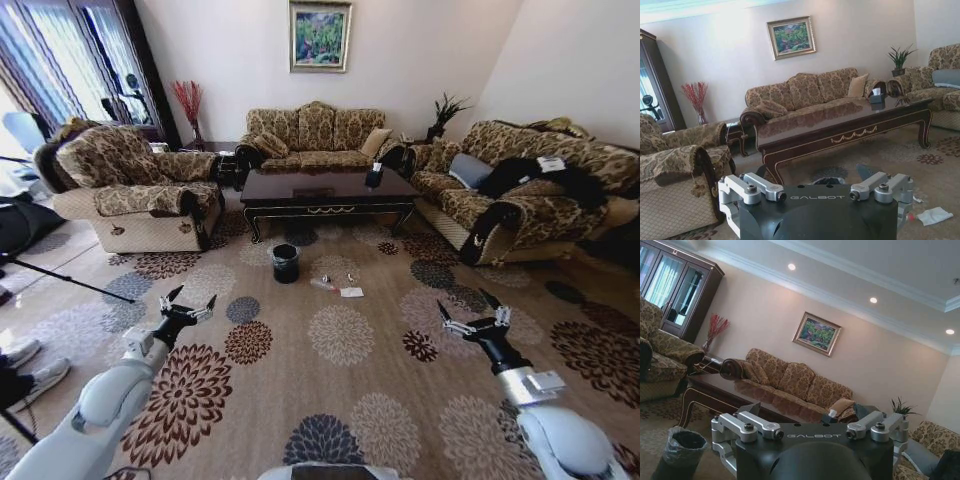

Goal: Move to the front of the table and pick up the trash from the floor, then place it into the trash bin.

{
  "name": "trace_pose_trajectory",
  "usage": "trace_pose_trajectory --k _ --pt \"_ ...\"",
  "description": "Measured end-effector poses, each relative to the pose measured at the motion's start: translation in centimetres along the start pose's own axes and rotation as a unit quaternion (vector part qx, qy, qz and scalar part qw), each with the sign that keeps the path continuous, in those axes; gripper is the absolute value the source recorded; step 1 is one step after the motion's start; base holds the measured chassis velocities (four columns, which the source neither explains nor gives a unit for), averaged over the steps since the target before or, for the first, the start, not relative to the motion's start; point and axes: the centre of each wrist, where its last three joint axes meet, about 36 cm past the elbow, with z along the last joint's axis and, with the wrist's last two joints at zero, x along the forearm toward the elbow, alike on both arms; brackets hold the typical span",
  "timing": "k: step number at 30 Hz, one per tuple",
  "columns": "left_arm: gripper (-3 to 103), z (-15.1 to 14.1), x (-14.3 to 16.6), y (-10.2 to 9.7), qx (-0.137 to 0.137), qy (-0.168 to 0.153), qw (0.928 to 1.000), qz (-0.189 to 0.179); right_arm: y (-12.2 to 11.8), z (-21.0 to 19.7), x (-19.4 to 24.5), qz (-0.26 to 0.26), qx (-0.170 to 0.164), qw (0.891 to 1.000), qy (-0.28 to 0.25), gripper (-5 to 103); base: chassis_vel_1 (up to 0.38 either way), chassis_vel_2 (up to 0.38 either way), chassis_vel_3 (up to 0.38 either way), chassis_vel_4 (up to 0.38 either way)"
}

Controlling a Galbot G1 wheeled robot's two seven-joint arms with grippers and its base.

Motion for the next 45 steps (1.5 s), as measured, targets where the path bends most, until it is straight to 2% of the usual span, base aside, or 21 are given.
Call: trace_pose_trajectory --k 1,2,3,4,5,19,28,39,45 --pt "100 -0.9 0.8 -0.2 0.017 -0.014 0.9996 -0.018 0.8 -1.0 -0.1 0.015 -0.060 0.998 -0.003 100 0.000 0.000 0.000 0.000" --pt "103 -1.6 1.4 -0.7 0.029 -0.027 0.9990 -0.021 1.3 -2.0 -0.3 0.018 -0.092 0.996 -0.013 100 0.000 0.000 0.000 0.000" --pt "103 -1.6 1.4 -0.7 0.029 -0.027 0.9990 -0.021 1.3 -2.0 -0.3 0.018 -0.092 0.996 -0.013 100 0.000 0.000 0.000 0.000" --pt "101 -1.9 2.0 -1.1 0.039 -0.030 0.9984 -0.027 1.6 -2.6 -0.5 0.020 -0.113 0.993 -0.018 100 0.000 0.000 0.000 0.000" --pt "98 -2.0 2.1 -1.2 0.043 -0.032 0.9982 -0.028 1.7 -2.8 -0.5 0.020 -0.119 0.992 -0.019 100 0.000 0.000 0.000 0.000" --pt "98 -2.0 2.7 -1.7 0.051 -0.031 0.9978 -0.029 2.0 -2.9 -0.4 0.022 -0.125 0.992 -0.020 100 0.000 0.000 0.000 0.000" --pt "98 0.6 3.5 -1.9 0.061 -0.001 0.9973 -0.042 3.4 -1.2 0.2 0.018 -0.134 0.991 0.001 100 0.000 0.000 0.000 0.000" --pt "98 0.3 4.1 -2.5 0.076 -0.004 0.9960 -0.047 3.4 -1.4 -0.1 0.017 -0.133 0.991 -0.003 100 0.000 0.000 0.000 0.000" --pt "99 0.4 4.2 -2.7 0.074 0.002 0.9962 -0.046 3.4 -1.5 0.0 0.019 -0.132 0.991 -0.003 100 0.000 0.000 0.000 0.000"
